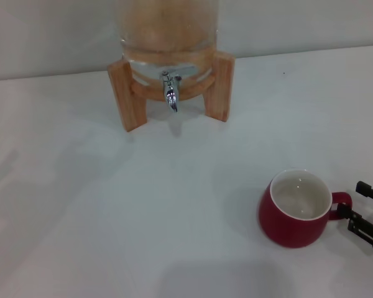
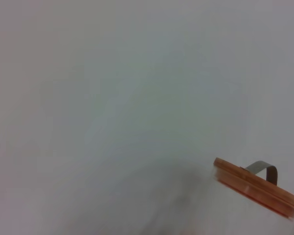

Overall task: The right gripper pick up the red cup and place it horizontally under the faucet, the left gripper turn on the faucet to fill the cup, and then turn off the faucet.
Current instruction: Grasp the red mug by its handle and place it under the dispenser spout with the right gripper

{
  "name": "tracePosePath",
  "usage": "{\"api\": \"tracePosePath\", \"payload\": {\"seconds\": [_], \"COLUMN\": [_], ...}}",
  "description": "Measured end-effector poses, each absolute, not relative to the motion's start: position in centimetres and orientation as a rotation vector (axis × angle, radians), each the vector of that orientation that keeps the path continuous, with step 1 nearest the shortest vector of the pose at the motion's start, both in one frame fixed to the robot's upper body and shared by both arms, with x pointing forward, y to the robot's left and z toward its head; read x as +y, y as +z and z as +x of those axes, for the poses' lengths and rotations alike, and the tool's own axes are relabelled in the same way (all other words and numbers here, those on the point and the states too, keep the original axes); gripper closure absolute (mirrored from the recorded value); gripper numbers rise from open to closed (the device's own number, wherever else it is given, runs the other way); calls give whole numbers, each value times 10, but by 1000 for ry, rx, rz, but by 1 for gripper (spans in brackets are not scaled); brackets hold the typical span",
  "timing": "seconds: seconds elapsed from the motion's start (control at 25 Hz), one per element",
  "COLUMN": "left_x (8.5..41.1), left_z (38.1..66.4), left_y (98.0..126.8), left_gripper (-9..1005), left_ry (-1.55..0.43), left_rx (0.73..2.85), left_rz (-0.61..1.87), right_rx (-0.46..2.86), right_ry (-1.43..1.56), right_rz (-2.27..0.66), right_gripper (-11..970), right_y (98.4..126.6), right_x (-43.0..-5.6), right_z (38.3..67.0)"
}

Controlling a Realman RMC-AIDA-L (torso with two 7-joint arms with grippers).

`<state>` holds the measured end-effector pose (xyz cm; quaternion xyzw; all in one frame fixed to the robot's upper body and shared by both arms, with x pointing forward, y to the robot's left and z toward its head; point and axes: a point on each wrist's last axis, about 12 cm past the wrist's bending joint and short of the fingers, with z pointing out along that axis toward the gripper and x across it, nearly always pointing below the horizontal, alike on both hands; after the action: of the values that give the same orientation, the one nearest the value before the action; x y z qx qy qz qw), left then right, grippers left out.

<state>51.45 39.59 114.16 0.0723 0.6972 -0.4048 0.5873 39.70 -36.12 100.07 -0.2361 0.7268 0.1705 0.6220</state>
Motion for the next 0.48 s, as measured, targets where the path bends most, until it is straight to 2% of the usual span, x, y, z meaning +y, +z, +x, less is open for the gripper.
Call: {"api": "tracePosePath", "payload": {"seconds": [0.2, 0.48], "left_x": [396, 396], "left_z": [514, 514], "left_y": [1141, 1141], "left_gripper": [193, 194], "left_ry": [-942, -942], "left_rx": [1626, 1626], "left_rz": [166, 164], "right_rx": [1659, 1636], "right_ry": [401, 416], "right_rz": [-552, -561], "right_gripper": [488, 635], "right_y": [1002, 1004], "right_x": [-359, -356], "right_z": [399, 402]}}
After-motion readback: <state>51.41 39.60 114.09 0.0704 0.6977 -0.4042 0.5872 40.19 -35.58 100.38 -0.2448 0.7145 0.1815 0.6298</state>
